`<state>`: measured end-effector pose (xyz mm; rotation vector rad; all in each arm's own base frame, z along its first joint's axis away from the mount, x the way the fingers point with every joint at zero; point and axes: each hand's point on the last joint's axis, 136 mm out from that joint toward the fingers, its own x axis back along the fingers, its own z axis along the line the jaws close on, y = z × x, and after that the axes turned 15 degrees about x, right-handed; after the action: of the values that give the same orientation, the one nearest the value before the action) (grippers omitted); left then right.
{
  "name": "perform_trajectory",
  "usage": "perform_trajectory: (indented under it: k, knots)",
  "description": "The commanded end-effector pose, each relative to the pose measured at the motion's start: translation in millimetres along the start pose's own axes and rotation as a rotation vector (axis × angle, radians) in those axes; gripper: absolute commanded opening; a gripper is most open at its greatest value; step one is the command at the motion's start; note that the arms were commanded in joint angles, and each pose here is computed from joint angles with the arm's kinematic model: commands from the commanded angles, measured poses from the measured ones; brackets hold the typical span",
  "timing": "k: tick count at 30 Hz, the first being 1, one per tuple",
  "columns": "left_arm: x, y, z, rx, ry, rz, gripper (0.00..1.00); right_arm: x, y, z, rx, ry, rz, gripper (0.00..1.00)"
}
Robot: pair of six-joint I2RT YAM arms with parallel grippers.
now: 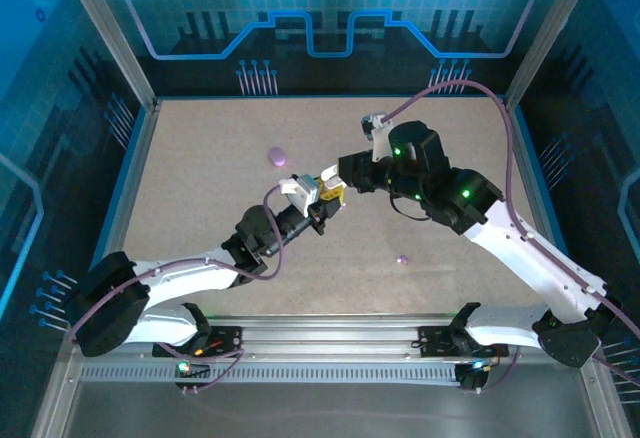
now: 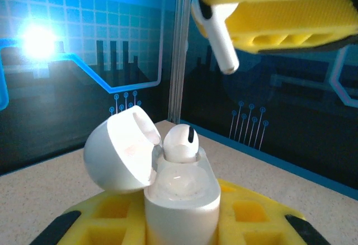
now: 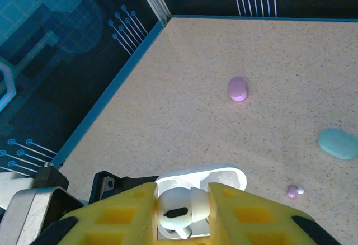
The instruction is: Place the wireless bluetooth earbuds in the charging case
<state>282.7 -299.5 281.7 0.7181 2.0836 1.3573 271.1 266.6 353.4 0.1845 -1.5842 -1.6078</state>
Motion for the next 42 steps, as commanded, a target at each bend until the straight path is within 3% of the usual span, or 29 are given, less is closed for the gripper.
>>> perform_trajectory:
  k: [1, 42]
  knots:
    - [-5.3, 37.0, -11.6, -0.006, -0.014, -0.133, 0.2, -6.5, 0.5, 5.4, -0.011, 0.01, -0.015, 0.29]
    - [-4.8, 61.5, -13.3, 0.069, 0.008, -0.229, 0.21, -21.7, -26.6, 17.0, 0.043, 0.036, 0.086, 0.31]
